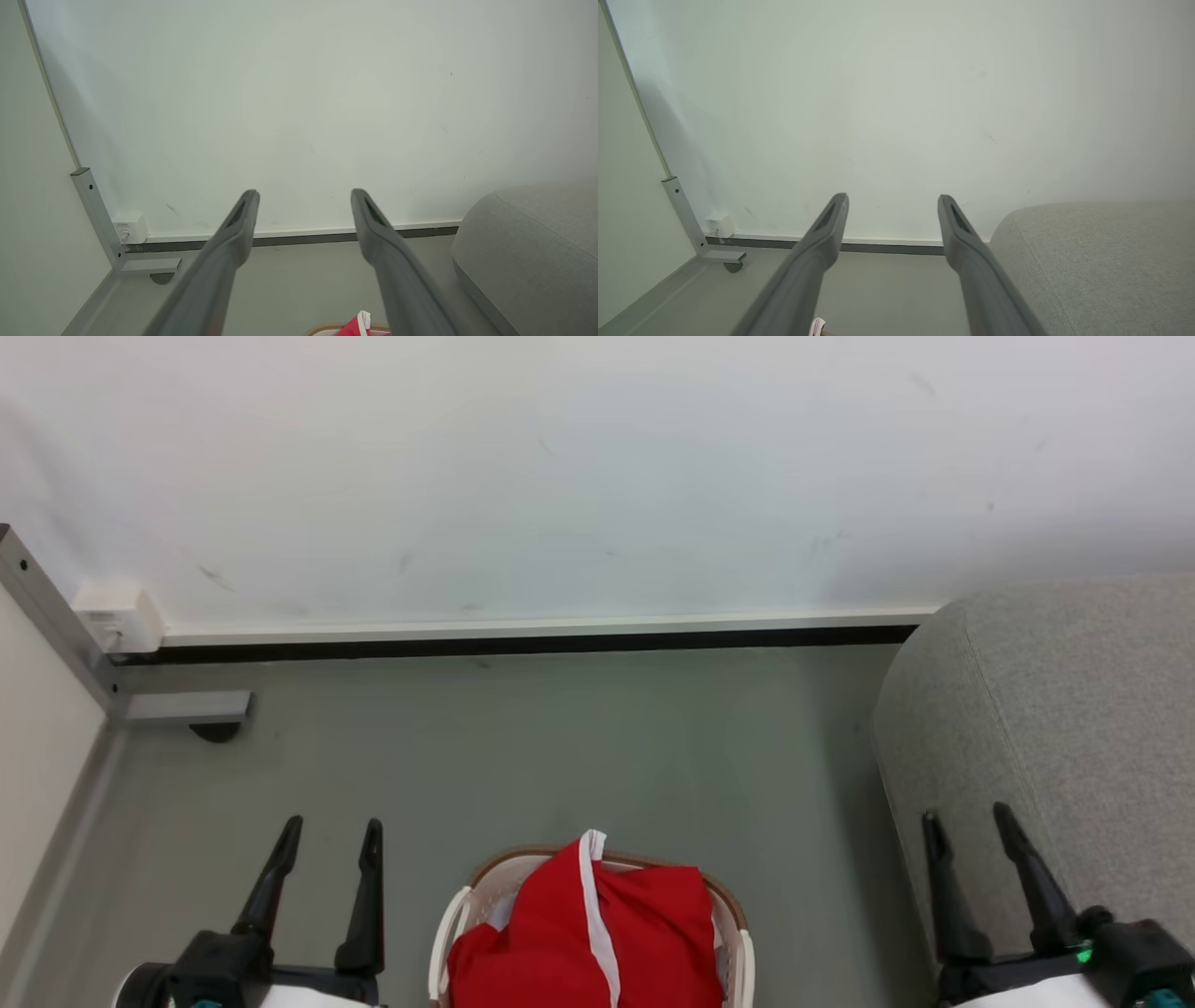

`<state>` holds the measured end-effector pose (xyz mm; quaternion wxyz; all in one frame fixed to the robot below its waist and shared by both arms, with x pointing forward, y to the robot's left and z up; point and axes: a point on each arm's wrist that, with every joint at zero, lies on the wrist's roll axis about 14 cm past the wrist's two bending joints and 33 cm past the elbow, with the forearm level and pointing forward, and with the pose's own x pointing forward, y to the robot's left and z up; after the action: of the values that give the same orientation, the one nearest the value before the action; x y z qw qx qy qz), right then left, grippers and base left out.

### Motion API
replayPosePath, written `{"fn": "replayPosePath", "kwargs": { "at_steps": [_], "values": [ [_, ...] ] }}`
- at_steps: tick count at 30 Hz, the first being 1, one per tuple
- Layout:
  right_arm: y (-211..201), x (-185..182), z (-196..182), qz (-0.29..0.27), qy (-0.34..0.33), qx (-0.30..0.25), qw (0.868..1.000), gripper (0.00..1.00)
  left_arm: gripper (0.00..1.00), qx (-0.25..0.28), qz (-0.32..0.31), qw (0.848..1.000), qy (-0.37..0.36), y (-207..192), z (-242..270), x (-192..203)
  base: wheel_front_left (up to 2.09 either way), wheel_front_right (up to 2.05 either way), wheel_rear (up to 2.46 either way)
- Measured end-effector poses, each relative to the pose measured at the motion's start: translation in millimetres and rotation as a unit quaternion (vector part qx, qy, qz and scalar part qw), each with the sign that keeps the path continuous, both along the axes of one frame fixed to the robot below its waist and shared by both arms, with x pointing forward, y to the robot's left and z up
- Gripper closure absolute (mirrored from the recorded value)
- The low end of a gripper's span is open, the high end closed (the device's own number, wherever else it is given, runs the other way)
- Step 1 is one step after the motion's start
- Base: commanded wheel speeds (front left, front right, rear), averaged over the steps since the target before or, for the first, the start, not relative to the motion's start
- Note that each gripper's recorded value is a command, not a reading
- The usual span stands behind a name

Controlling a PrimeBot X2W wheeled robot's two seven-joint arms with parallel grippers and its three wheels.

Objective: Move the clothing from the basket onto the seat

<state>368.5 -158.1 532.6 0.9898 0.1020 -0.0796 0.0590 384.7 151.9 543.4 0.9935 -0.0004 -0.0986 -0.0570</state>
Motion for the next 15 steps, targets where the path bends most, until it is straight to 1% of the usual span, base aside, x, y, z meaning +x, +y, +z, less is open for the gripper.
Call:
{"fn": "replayPosePath", "kwargs": {
  "at_steps": [1, 2, 3, 6, 10, 15],
  "values": [
    [-3, 0, 0, -0.004, 0.001, 0.013, 1.000, 0.00, 0.00, -0.001, -0.001, 1.000, 0.001, -1, -1, 1, 0.00, 0.00, 0.00],
    [-6, 1, 0, -0.009, 0.002, 0.037, 0.999, 0.00, 0.00, -0.002, -0.004, 1.000, 0.004, -2, -3, 3, 0.00, 0.00, 0.00],
    [-8, 2, 0, -0.011, 0.001, 0.046, 0.999, 0.00, 0.00, -0.003, -0.006, 1.000, 0.006, -4, -4, 5, 0.00, 0.00, 0.00],
    [-8, 9, 7, -0.011, -0.008, 0.052, 0.999, 0.00, 0.00, -0.007, -0.016, 1.000, 0.010, -10, -7, 13, 0.00, 0.00, 0.00],
    [-13, 17, 6, -0.017, -0.008, 0.051, 0.999, 0.00, 0.00, -0.012, -0.029, 0.999, 0.023, -19, -17, 27, 0.00, 0.00, 0.00],
    [-23, 29, 4, -0.031, -0.007, 0.049, 0.998, 0.00, 0.00, -0.014, -0.051, 0.997, 0.053, -33, -40, 48, 0.00, 0.00, 0.00]
  ]
}}
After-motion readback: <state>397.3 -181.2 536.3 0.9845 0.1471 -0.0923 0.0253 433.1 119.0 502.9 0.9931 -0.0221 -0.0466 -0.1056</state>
